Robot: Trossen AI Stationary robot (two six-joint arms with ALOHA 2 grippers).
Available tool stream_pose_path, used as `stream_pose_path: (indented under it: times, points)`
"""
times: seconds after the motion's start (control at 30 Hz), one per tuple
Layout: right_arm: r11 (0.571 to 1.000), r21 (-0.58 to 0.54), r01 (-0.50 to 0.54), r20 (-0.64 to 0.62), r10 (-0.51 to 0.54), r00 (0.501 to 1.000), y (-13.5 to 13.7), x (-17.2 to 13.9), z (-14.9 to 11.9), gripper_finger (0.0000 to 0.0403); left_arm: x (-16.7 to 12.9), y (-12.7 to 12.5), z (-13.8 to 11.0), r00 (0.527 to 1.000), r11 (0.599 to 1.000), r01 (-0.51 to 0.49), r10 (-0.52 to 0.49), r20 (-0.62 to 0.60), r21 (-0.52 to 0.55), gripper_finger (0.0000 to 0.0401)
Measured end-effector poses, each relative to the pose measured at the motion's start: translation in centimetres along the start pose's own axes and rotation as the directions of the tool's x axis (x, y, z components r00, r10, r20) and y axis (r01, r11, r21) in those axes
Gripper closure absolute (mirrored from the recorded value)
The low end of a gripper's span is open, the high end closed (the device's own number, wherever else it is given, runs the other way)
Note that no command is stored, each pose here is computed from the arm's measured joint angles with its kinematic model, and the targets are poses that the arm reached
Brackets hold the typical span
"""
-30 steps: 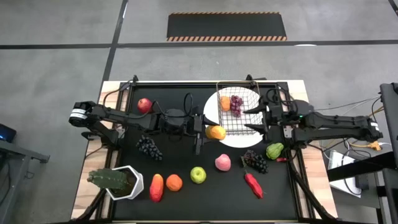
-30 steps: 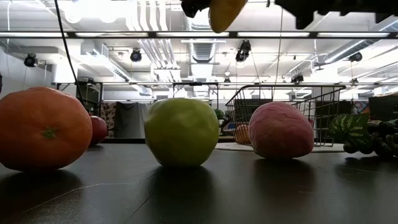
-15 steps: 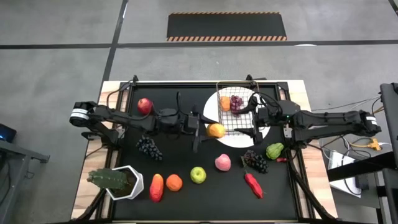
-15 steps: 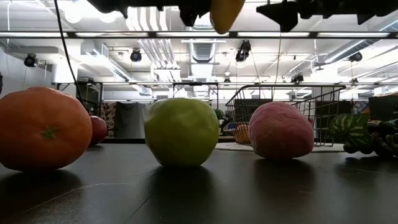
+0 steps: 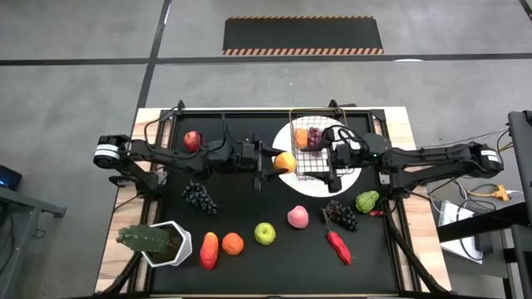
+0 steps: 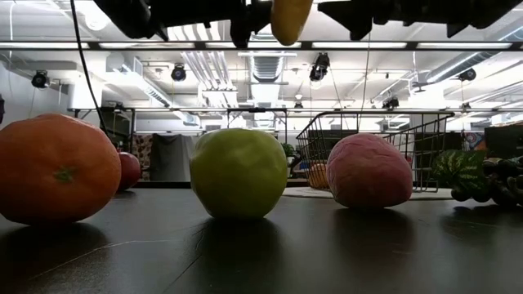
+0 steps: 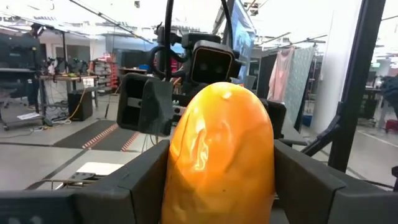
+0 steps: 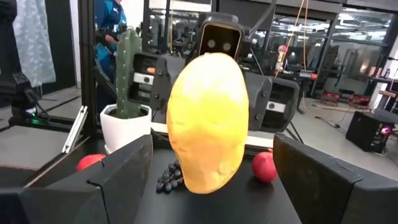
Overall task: Build produce basket
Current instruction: Put the yellow mango into the wire basket
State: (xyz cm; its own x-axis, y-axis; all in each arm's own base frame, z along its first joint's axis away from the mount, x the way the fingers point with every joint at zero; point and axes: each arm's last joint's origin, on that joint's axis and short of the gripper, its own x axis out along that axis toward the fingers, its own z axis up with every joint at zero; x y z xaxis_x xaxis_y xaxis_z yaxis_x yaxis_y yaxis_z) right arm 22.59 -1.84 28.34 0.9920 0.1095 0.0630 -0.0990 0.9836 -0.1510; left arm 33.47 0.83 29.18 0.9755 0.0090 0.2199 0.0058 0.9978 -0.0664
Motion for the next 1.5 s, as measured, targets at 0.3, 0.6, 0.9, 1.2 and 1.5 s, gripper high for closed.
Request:
stream_pose_path:
  times: [0.3,0.6,0.9,1.2,1.5]
  points:
    - [1.000,-0.003,-0.004,-0.029,0.004,1.000,-0.6,2.4,0.1,0.0088,0.0,0.5,0.1,1.000,1.000,-0.020,0.019,0.010,0.005,0.0170]
    - [0.999,-0.041,0.000,-0.046,-0.002,0.999,-0.9,4.0,0.1,0.0109,0.0,0.8,0.3,0.999,1.000,-0.028,0.028,0.025,0.010,0.0170]
    - [0.999,-0.054,0.000,-0.046,-0.003,0.999,-1.0,4.2,0.2,0.0203,0.0,0.8,0.3,0.999,1.000,-0.026,0.025,0.031,0.008,0.0170]
    - [0.999,-0.053,0.001,-0.053,-0.004,0.999,-1.0,4.3,0.1,0.0216,0.0,0.9,0.3,0.999,1.000,-0.031,0.031,0.027,0.003,0.0110]
    - [1.000,-0.020,0.021,-0.108,-0.023,0.994,-1.0,4.0,-0.1,0.0217,-0.5,1.0,0.4,0.999,0.999,-0.042,0.042,0.022,0.013,0.0070]
